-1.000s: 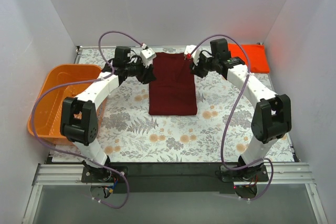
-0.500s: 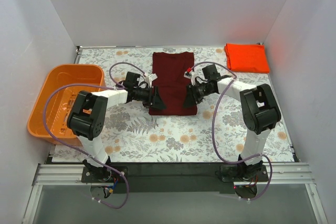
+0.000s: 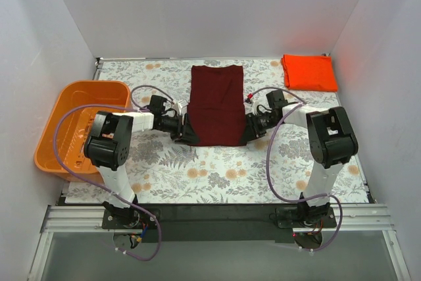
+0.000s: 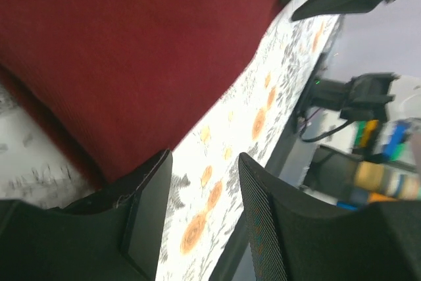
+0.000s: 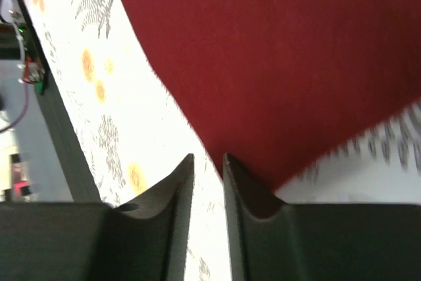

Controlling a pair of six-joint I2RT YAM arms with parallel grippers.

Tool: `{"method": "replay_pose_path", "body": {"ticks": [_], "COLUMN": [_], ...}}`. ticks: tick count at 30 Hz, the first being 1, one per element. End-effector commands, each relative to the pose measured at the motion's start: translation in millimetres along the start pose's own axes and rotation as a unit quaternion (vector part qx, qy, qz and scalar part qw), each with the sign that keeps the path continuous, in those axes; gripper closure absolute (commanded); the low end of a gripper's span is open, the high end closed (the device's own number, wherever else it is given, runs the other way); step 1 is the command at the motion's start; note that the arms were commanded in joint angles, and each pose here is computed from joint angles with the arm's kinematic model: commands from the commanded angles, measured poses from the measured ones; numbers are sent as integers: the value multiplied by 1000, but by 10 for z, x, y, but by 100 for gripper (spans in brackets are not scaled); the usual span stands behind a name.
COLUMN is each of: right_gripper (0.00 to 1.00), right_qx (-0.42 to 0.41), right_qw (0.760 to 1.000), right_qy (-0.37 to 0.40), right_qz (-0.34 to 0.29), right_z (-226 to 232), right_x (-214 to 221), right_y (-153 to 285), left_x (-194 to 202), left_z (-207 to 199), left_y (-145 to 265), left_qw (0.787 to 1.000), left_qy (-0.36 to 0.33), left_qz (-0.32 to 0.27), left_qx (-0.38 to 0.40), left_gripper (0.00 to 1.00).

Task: Fold and stack the t-shirts
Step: Fold the tshirt

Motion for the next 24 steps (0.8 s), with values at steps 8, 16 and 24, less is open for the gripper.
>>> {"method": "replay_pose_path", "body": {"ticks": [8, 16, 24], "right_gripper": [61, 39, 41], "right_qx": [141, 192, 179], "right_qw": [947, 844, 798], "right_qy": [290, 501, 572], "right_qz": [-2, 20, 56], "right_z": [252, 375, 409], "right_x": [-468, -472, -278], "right_y": [762, 508, 119], "left_x": [-358, -262, -61], "left_z": [-773, -556, -358], "left_y": [676, 585, 202], "left_qw": [951, 825, 713], "left_qy": [-294, -549, -689], "left_qz": [-72, -78, -39], "left_qx": [-62, -107, -123], "left_gripper": [57, 54, 54]}}
Point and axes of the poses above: each gripper's point midway between its finger pads, its own y axis back along the fingers, its own z axis along the line the jaws close on, x = y × z, the point moved 4 cm from there along y, back along the fingers, and after that the axes turned 4 degrees about y, right-handed, at the moved point
